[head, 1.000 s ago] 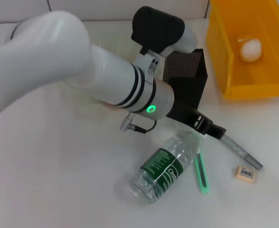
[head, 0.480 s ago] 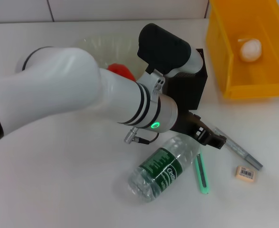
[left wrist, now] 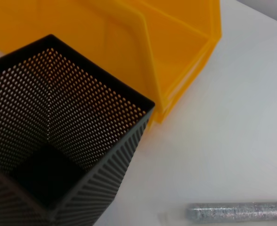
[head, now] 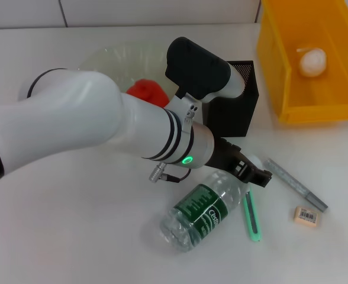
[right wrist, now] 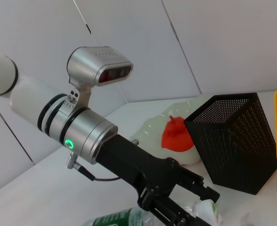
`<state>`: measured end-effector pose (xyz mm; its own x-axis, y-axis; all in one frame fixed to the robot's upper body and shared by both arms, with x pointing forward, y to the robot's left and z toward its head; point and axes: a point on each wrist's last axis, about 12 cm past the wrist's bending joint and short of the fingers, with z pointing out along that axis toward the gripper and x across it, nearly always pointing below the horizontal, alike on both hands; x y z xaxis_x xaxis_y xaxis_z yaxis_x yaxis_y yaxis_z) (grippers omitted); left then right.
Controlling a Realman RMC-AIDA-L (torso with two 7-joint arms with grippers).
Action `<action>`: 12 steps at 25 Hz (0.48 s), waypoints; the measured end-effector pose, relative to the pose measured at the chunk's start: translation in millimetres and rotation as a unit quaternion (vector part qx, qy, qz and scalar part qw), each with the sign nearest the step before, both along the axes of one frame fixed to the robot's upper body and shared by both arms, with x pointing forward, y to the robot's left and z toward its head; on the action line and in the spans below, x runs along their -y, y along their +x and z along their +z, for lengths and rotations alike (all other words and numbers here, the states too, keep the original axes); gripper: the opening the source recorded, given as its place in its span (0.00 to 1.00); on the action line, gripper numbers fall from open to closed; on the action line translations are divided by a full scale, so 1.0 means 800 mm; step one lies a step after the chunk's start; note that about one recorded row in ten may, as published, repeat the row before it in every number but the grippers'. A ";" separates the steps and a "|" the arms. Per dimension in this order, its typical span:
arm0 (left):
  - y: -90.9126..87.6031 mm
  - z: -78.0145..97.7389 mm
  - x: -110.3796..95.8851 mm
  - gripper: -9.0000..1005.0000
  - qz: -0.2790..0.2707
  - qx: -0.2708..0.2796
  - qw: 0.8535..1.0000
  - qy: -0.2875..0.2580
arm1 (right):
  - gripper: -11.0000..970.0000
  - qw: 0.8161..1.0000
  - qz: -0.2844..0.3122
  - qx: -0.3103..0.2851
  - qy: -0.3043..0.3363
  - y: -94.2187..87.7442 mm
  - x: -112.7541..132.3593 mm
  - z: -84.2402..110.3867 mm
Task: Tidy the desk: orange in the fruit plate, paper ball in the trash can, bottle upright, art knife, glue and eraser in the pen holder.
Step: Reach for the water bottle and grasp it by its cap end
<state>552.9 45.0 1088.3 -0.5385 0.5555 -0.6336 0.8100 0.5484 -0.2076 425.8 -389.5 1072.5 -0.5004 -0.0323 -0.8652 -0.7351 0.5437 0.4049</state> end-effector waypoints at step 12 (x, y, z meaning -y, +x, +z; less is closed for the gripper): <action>-0.001 -0.003 -0.002 0.66 0.001 0.004 1.000 0.003 | 0.78 1.000 0.000 0.000 0.005 0.000 -0.004 -0.002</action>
